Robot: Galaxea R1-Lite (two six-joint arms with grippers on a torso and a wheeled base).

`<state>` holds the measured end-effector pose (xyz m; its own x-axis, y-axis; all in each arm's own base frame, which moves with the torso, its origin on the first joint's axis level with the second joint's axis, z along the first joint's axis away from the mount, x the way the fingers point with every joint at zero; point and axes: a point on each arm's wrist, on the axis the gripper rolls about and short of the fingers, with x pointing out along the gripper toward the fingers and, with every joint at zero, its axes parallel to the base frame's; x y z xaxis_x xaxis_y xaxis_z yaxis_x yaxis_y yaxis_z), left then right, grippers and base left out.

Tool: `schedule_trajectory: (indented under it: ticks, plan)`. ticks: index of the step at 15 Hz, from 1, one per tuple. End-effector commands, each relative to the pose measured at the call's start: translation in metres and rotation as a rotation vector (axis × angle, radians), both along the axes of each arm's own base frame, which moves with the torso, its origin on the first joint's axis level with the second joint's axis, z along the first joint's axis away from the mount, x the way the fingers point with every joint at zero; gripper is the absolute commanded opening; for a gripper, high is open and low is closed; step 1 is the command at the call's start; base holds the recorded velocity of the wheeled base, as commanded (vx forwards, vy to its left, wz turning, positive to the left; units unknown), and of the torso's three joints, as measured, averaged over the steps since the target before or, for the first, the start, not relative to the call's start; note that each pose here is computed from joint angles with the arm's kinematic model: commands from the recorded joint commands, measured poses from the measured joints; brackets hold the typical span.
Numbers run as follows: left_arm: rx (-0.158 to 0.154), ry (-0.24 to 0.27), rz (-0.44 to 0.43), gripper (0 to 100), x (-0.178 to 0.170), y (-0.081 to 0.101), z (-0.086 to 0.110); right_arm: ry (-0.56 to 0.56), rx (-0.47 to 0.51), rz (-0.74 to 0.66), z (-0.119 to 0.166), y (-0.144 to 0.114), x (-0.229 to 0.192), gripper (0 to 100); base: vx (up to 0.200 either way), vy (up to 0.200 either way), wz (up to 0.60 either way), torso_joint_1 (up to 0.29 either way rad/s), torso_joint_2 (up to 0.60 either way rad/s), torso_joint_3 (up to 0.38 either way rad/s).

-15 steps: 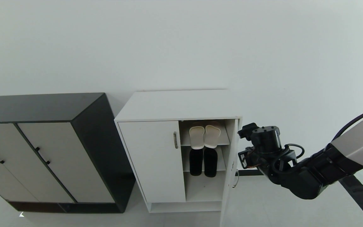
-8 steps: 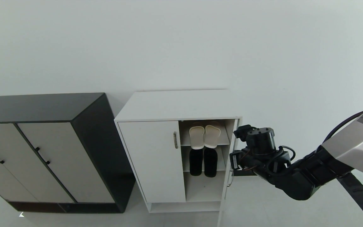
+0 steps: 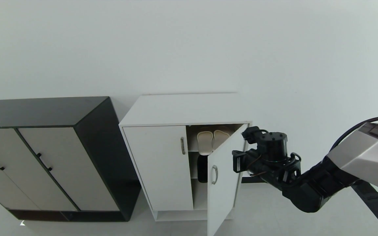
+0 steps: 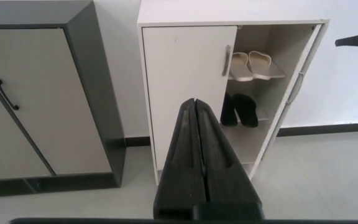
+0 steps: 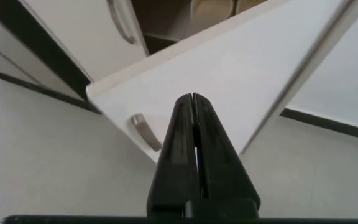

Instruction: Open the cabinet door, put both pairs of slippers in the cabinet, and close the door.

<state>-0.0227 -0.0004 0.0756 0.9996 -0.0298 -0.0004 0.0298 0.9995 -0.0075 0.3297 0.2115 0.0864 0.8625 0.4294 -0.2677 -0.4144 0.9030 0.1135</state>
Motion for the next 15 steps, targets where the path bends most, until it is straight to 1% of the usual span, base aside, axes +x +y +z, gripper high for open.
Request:
schedule_trajectory:
  ticks: [1,3,4,5,13,15]
  plan:
    - [0.001,0.001,0.001,0,0.0,0.0,0.0,0.016,0.002,0.024,-0.014,-0.01,0.003,0,0.0,0.0,0.0,0.0,0.0,0.0]
    - [0.001,0.001,-0.001,0,0.0,0.0,0.0,-0.016,0.045,0.166,-0.028,-0.027,-0.001,0,0.2,0.0,0.0,0.002,0.0,0.0]
    - [0.003,0.003,-0.002,0,0.0,0.0,0.0,-0.029,0.053,0.223,-0.034,-0.031,-0.004,0,0.2,0.0,0.0,-0.012,-0.01,0.007]
    - [0.003,0.003,-0.001,0,0.0,0.0,0.0,-0.044,0.061,0.246,-0.038,-0.031,-0.005,0,0.2,0.0,0.0,-0.017,-0.01,0.002]
    - [0.003,0.001,0.001,0,0.0,0.0,0.0,-0.041,0.055,0.255,-0.044,-0.029,-0.006,0,0.2,0.0,0.0,0.002,0.0,0.003]
    - [0.001,0.001,0.001,0,0.0,0.0,0.0,-0.04,0.05,0.264,-0.048,-0.025,-0.006,0,0.0,0.0,0.0,0.0,0.0,0.0]
